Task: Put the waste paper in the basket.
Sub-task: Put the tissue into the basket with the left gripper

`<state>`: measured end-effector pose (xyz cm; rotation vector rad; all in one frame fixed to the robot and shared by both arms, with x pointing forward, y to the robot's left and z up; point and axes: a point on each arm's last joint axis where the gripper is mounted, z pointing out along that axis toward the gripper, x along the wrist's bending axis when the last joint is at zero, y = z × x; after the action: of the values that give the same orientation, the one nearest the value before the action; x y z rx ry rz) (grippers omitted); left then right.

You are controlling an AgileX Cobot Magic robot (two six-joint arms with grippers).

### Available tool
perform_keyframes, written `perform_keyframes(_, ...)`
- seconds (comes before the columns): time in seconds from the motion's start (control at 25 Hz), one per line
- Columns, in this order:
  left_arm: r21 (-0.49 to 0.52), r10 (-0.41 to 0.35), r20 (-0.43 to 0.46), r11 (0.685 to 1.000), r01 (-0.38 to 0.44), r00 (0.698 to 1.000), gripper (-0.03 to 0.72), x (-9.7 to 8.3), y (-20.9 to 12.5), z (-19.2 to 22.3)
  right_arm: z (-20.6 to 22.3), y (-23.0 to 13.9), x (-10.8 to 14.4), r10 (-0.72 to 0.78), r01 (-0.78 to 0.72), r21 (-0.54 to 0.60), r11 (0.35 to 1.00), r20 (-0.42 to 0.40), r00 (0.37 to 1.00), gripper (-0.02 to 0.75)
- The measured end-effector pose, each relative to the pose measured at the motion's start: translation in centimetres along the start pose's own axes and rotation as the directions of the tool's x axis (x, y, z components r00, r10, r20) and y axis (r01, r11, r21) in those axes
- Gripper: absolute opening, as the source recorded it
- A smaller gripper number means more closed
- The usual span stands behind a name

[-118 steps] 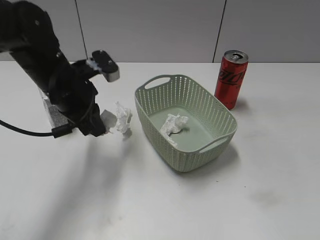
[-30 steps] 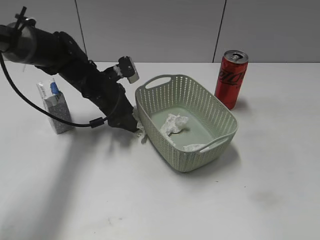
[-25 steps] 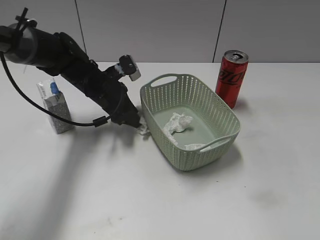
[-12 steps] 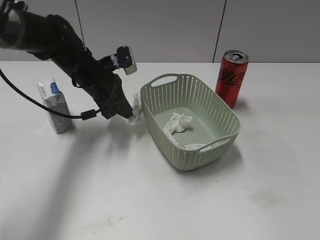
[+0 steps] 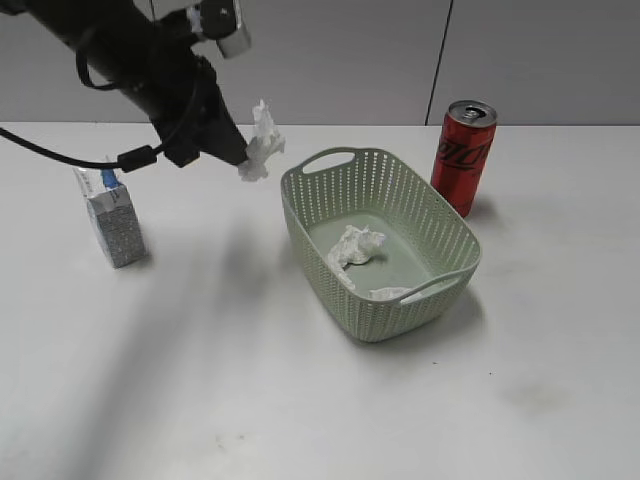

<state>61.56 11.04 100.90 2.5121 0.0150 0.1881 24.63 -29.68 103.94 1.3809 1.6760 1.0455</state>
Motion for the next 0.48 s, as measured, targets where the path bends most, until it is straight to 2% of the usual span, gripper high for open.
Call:
perform_keyframes(0.12, -0.082, -0.013, -0.044, 0.997, 0.009, 0.999, -0.006, -0.3, 1.8, -2.0, 0.0, 0.0, 0.0, 0.001, -0.001, 0.000, 1.000, 0.000, 1.000, 0.582)
perform_keyframes(0.24, -0.213, -0.063, -0.046, 0.976, 0.052, 0.997, -0.006, -1.0, 4.1, -2.7, 0.0, 0.0, 0.0, 0.001, -0.001, 0.000, 1.000, 0.000, 1.000, 0.582)
perform_keyframes(0.36, -0.268, -0.066, -0.024, 0.962, 0.057, 0.998, -0.006, -2.0, 6.0, -1.9, 0.0, 0.0, 0.0, 0.001, -0.001, 0.000, 1.000, 0.000, 1.000, 0.583)
perform_keyframes(0.48, -0.281, -0.045, -0.012, 0.959, 0.039, 0.999, -0.006, -3.1, 7.7, -0.2, 0.0, 0.0, 0.0, 0.001, -0.001, 0.000, 1.000, 0.000, 1.000, 0.583)
